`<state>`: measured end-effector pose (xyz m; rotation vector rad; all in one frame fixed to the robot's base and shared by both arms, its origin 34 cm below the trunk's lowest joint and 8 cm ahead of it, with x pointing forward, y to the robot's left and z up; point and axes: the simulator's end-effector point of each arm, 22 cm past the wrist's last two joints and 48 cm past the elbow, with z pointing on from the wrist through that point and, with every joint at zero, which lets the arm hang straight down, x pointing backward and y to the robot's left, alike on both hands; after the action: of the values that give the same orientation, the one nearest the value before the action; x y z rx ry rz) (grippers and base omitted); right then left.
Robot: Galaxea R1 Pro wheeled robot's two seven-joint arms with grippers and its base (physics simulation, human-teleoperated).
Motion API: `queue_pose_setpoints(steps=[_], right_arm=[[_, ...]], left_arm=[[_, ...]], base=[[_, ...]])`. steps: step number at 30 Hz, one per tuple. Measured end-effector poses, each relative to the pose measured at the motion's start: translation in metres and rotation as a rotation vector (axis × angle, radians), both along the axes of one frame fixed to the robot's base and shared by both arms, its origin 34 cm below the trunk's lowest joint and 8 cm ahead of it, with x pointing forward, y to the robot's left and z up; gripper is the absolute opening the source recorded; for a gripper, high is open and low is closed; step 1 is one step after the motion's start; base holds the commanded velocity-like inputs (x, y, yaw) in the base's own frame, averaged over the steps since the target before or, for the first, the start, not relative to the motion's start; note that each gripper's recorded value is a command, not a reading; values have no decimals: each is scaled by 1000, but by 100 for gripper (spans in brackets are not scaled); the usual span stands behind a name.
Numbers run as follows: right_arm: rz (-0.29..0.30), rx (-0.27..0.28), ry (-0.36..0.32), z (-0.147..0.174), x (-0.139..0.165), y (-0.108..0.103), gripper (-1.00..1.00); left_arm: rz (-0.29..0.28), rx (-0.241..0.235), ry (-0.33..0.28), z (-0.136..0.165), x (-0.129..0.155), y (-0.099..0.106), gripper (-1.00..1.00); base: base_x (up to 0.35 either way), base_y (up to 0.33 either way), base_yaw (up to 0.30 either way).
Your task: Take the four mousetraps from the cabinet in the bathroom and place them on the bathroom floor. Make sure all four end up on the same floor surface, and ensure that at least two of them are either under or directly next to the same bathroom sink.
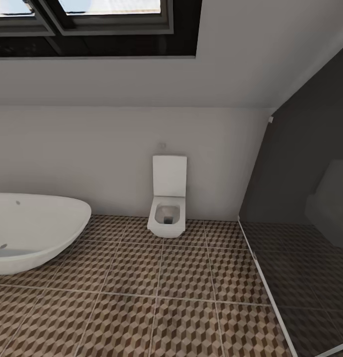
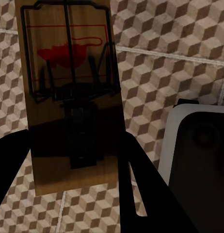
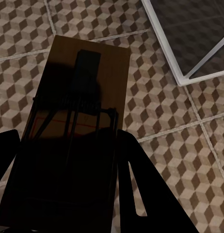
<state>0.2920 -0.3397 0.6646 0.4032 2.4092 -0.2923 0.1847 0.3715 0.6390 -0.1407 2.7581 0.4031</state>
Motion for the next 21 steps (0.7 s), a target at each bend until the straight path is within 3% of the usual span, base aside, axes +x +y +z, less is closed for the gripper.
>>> queue_pose_setpoints(steps=[21], right_arm=[[0, 0, -1, 0, 0, 0, -100]], left_arm=[[0, 0, 0, 0, 0, 0, -100]], base=[[0, 0, 0]])
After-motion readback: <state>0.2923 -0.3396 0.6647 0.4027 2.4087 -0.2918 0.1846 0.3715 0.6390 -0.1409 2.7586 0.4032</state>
